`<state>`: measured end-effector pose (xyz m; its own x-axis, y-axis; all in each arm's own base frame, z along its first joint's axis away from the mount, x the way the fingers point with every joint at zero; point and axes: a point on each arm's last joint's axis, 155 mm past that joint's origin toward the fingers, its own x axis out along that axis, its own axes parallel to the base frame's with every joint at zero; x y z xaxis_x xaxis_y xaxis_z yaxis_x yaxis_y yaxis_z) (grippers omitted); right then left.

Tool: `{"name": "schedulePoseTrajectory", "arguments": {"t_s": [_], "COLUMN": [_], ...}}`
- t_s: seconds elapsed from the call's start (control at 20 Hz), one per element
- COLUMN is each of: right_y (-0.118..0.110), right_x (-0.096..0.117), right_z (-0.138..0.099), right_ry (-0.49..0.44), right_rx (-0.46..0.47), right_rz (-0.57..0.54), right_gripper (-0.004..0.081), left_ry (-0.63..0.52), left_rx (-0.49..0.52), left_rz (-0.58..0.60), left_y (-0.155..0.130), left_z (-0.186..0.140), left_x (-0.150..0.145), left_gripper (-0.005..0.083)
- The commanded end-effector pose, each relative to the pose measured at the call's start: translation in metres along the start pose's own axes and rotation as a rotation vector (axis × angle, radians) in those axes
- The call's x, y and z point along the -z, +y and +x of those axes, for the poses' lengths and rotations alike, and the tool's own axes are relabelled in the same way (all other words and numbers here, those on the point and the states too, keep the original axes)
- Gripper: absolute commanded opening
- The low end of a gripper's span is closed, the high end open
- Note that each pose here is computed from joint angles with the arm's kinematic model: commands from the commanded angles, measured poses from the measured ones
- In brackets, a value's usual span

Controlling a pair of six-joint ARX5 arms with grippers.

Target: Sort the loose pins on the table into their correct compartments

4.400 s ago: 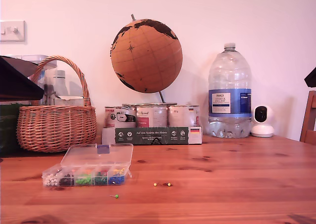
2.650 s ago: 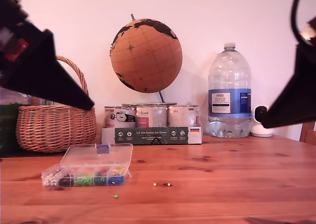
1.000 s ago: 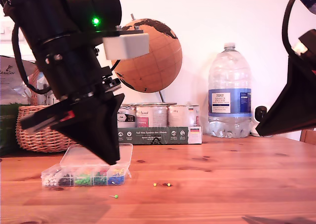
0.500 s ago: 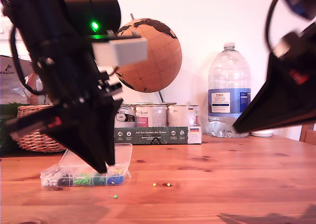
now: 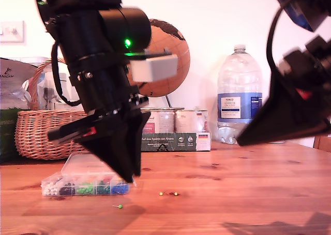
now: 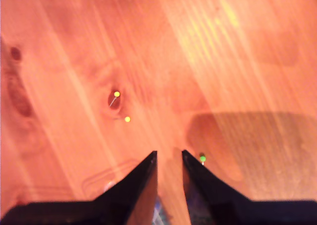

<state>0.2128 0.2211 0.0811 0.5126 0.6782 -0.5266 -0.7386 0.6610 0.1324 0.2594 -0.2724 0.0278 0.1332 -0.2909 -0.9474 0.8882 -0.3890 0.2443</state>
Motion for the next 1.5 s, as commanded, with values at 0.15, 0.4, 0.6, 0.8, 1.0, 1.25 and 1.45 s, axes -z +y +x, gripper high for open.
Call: {"name": "schedulePoseTrajectory", "arguments": {"t_s": [0.15,0.4,0.6,0.8,1.0,1.25,1.45], "right_y": [0.005,0.009,0.009,0.009,0.009,0.009,0.009], "right_x": [-0.001,-0.001,-0.001,0.0,0.001,0.002,0.003], "right_z": [0.001,0.001,0.001,0.001,0.001,0.001,0.001], "right_ry": [-0.013,-0.011,-0.011,-0.007,-0.004,0.0,0.002], "right_rx": [-0.018,-0.039,-0.042,-0.042,-0.042,-0.042,-0.042], "right_rz": [-0.011,-0.011,-0.011,-0.01,-0.009,-0.009,-0.008], "right_gripper": [-0.0012,-0.0013,-0.0013,-0.0013,-0.0012,-0.0013,-0.0013], "left_ry": [0.016,0.007,0.015,0.017,0.017,0.019,0.019], "left_rx": [0.078,0.092,0.108,0.12,0.121,0.126,0.128], "left_rz": [-0.001,-0.008,-0.015,-0.001,0.007,0.005,0.004], "left_y": [-0.013,-0.015,-0.016,-0.018,-0.017,-0.018,-0.018], "left_z": [0.008,0.008,0.013,0.018,0.023,0.027,0.027], "left_x": [0.003,0.006,0.013,0.014,0.015,0.015,0.015], "left_gripper": [0.0136,0.0136,0.0136,0.0136,0.0136,0.0136,0.0135]}}
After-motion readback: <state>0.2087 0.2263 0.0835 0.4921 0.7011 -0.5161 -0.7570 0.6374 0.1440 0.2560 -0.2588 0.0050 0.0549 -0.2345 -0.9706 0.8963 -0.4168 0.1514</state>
